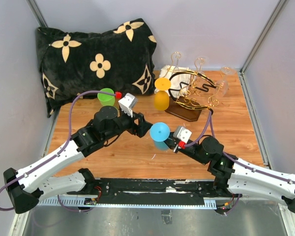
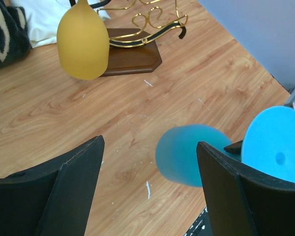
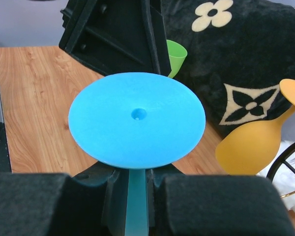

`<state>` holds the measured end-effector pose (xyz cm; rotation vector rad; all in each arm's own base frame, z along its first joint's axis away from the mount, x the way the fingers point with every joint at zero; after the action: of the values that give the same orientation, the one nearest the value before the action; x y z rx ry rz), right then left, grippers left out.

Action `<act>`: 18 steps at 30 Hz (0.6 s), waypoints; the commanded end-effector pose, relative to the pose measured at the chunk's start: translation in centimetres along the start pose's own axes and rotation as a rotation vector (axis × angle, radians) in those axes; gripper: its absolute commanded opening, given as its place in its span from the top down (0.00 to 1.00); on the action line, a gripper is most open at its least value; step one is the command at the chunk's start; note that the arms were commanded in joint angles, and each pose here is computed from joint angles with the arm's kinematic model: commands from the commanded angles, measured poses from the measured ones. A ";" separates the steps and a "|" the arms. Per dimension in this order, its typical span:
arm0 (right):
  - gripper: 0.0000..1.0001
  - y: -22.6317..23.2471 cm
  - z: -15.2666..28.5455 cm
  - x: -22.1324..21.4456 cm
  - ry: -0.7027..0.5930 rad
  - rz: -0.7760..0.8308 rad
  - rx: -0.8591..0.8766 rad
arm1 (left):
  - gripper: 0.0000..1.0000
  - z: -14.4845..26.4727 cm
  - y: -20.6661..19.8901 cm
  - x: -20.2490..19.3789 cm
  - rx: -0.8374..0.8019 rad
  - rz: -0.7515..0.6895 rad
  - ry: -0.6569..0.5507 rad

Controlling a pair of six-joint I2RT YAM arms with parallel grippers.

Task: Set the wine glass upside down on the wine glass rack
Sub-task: Turn the wine glass upside down at the wine rack.

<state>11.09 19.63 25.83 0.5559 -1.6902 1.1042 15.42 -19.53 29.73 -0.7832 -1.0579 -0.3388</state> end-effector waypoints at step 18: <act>0.99 -0.7 -1.3 0.0 0.027 0.024 -0.038 | 0.16 1.4 -1.3 1.0 -0.086 0.014 0.003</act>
<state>11.68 20.54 23.49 0.4966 -1.5868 1.1528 14.46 -18.75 32.42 -0.8589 -1.1088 -0.3280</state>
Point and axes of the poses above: each gripper's point midway between its finger pads, its own z axis back along the fingers, its own y axis along the line the jaws close on, x = y × z, the point moved 10 cm from there along z, back along the fingers, and after that the axes turned 9 degrees about z, right-handed, at the moved point
